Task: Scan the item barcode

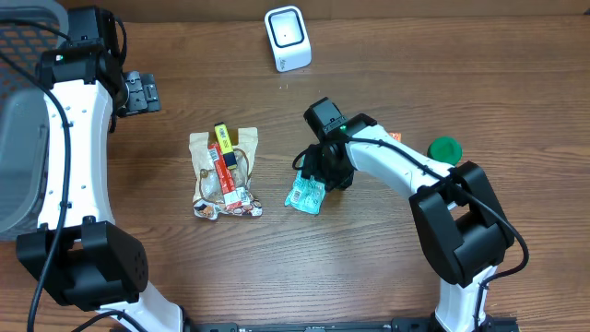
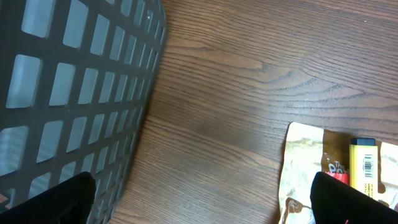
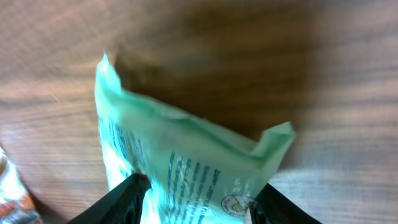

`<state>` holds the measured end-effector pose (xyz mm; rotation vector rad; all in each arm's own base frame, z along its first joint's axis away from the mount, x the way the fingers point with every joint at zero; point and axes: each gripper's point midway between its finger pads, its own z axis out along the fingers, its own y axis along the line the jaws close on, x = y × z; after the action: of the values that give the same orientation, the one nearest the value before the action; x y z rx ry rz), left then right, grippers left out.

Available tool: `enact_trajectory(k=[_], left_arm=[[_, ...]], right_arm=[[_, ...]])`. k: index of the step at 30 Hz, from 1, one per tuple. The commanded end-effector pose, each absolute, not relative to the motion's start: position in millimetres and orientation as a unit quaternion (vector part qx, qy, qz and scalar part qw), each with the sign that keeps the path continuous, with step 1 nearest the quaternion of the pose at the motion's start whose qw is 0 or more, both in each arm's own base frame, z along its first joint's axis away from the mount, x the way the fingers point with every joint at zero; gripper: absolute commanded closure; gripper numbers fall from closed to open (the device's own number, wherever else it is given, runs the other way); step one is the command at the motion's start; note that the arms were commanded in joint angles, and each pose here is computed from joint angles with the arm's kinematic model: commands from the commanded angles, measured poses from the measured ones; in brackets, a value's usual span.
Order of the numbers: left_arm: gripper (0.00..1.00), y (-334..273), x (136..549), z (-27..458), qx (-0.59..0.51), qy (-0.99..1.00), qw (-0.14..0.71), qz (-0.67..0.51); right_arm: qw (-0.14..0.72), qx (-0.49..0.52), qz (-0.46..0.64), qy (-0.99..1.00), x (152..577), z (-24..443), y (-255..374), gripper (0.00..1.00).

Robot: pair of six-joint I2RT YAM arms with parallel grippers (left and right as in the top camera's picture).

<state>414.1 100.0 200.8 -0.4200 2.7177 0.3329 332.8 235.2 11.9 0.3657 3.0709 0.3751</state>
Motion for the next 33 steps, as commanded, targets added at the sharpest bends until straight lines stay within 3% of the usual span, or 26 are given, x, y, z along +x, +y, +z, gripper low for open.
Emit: enact_trajectory(k=[1, 8, 20, 33], left_arm=[[0.0, 102.2, 416.9, 208.0, -0.143, 0.963, 0.195, 0.123], [0.0, 102.1, 416.9, 208.0, -0.142, 0.963, 0.195, 0.123], [0.0, 99.2, 417.5, 208.0, -0.139, 0.963, 0.195, 0.122], [0.0, 97.8, 417.9, 208.0, -0.138, 0.963, 0.195, 0.122]], right_arm=[[0.022, 0.132, 0.118, 0.984, 344.0, 18.4, 228.8, 0.45], [0.009, 0.127, 0.106, 0.986, 346.1, 60.9, 224.5, 0.45], [-0.042, 0.138, 0.054, 0.988, 293.9, 32.7, 233.2, 0.5], [-0.039, 0.151, 0.05, 0.986, 280.7, 17.1, 242.8, 0.72]])
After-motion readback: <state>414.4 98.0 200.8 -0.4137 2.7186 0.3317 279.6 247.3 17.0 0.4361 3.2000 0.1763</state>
